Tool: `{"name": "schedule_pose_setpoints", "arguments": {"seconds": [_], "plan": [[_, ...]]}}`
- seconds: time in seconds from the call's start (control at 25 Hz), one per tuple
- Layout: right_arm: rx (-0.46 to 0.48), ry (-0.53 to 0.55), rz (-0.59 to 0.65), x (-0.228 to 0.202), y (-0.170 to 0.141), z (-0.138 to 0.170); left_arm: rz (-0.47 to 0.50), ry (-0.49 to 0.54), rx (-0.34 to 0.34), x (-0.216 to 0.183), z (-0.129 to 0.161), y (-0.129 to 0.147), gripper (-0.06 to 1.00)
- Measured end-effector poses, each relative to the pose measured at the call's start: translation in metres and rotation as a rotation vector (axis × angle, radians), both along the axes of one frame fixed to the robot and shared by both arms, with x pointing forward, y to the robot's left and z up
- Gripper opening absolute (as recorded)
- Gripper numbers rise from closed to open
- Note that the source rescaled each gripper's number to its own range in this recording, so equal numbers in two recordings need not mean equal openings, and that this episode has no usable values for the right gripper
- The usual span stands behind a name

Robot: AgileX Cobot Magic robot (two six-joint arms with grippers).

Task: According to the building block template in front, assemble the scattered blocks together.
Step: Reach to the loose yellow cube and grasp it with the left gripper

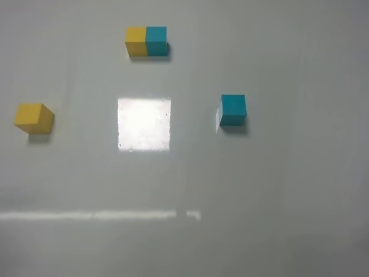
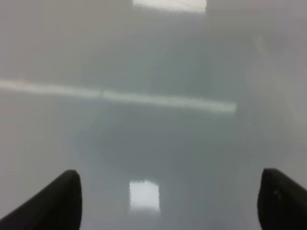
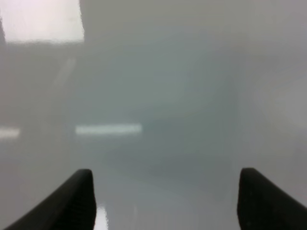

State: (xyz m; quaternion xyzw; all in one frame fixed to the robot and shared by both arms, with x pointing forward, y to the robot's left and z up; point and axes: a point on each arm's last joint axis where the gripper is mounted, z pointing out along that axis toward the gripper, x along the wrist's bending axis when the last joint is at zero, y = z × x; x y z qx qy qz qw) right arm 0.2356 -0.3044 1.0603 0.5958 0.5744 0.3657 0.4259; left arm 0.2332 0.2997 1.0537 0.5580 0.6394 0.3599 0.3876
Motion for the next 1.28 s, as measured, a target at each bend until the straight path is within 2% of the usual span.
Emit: {"name": "schedule_pose_setpoints", "arguments": {"seconds": [0.72, 1.0, 1.2, 1.28], "plan": [[0.0, 0.0, 0.0, 0.0, 0.0, 0.0, 0.0, 0.0, 0.001, 0.0, 0.0, 0.0, 0.72], [0.0, 0.0, 0.0, 0.0, 0.0, 0.0, -0.011, 0.012, 0.022, 0.001, 0.001, 0.0, 0.72], [0.0, 0.0, 0.0, 0.0, 0.0, 0.0, -0.014, 0.035, 0.043, 0.005, 0.023, 0.001, 0.72], [0.0, 0.0, 0.0, 0.0, 0.0, 0.0, -0.034, 0.035, 0.075, 0.009, 0.037, 0.002, 0.72]]}}
